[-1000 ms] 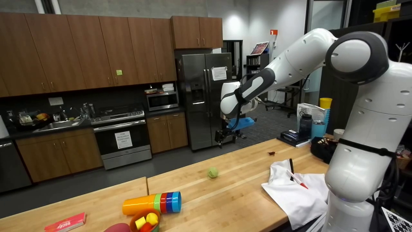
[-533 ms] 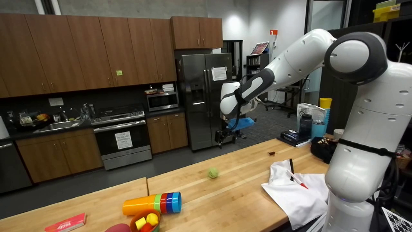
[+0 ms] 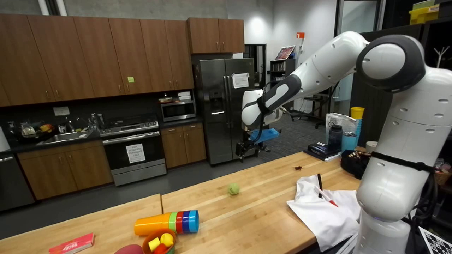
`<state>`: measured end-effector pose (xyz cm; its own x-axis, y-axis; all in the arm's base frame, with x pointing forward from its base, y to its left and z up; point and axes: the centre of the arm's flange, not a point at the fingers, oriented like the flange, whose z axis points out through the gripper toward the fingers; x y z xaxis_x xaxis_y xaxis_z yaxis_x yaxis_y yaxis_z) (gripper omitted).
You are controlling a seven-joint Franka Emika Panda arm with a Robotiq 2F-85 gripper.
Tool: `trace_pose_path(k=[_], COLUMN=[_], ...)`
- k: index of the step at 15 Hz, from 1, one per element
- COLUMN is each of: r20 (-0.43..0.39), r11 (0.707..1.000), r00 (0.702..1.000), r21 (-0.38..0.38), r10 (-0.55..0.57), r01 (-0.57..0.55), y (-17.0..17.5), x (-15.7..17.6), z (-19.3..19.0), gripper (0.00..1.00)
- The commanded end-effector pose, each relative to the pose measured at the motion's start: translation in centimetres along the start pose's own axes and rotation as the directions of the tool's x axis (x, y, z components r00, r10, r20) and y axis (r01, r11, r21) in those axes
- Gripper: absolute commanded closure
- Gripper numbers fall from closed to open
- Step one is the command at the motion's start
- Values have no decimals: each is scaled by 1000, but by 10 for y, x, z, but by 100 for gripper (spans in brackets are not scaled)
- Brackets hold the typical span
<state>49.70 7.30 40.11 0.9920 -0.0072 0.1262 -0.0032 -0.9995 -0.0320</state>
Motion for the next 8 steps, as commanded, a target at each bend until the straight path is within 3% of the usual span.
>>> trace_pose_path(k=[1, 8], r20=[0, 2], r11=[1000, 1000], r00=[1000, 1000], r21=[0, 16], r10=[0, -20], r01=[0, 20], y=[0, -1], x=[0, -2], z=[0, 0], gripper=[0, 0])
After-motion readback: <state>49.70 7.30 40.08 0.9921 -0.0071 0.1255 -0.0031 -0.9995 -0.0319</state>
